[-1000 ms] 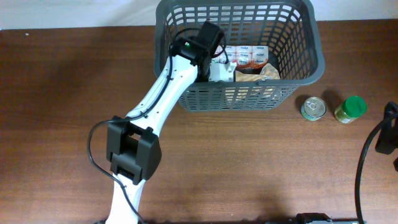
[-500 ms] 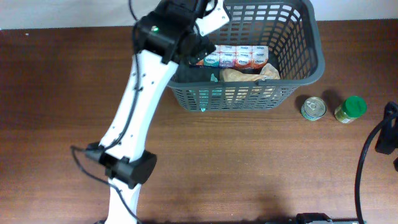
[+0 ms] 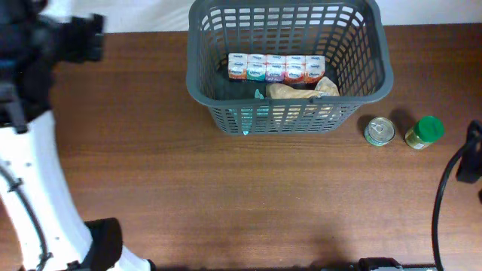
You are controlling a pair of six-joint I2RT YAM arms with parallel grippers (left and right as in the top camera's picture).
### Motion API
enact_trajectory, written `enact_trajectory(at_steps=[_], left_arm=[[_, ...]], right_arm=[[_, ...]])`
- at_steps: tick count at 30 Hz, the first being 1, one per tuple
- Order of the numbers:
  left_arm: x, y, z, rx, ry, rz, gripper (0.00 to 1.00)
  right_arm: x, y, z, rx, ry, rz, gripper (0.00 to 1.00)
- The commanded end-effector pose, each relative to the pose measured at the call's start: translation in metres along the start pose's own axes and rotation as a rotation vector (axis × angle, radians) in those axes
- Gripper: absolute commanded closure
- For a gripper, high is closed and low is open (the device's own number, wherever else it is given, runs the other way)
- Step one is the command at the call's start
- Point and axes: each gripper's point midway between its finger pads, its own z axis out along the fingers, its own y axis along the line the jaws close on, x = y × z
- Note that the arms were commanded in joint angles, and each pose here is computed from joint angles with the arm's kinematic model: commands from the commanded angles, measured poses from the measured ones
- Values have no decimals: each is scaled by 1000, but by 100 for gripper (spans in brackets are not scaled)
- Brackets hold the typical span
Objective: Pack container
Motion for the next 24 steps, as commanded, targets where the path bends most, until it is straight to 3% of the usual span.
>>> enact_trajectory(at_steps=[1, 4, 5, 6, 8, 9, 18, 24], left_arm=[[57, 6, 56, 152, 188, -301, 1], [109, 6, 96, 191, 360, -361, 1], [124, 3, 106, 198, 410, -372, 1], [151, -6, 122, 219, 498, -384, 1], [167, -12, 133, 233, 549, -390, 1], [175, -16, 136, 241, 575, -391, 1], [195, -24, 145, 257, 642, -398, 1], [195, -24, 145, 257, 642, -398, 1]], right_arm=[[-20, -2, 0, 15, -78, 28, 1], [-28, -4, 1, 33, -110, 30, 1], [-27, -16, 7, 113, -96, 29, 9], [-19, -31, 23, 231, -39, 73, 10], [-8, -35, 43, 296, 37, 79, 7], [-3, -37, 55, 337, 74, 82, 0], [73, -69, 221, 425, 527, 288, 1], [117, -120, 297, 428, 666, 382, 1]])
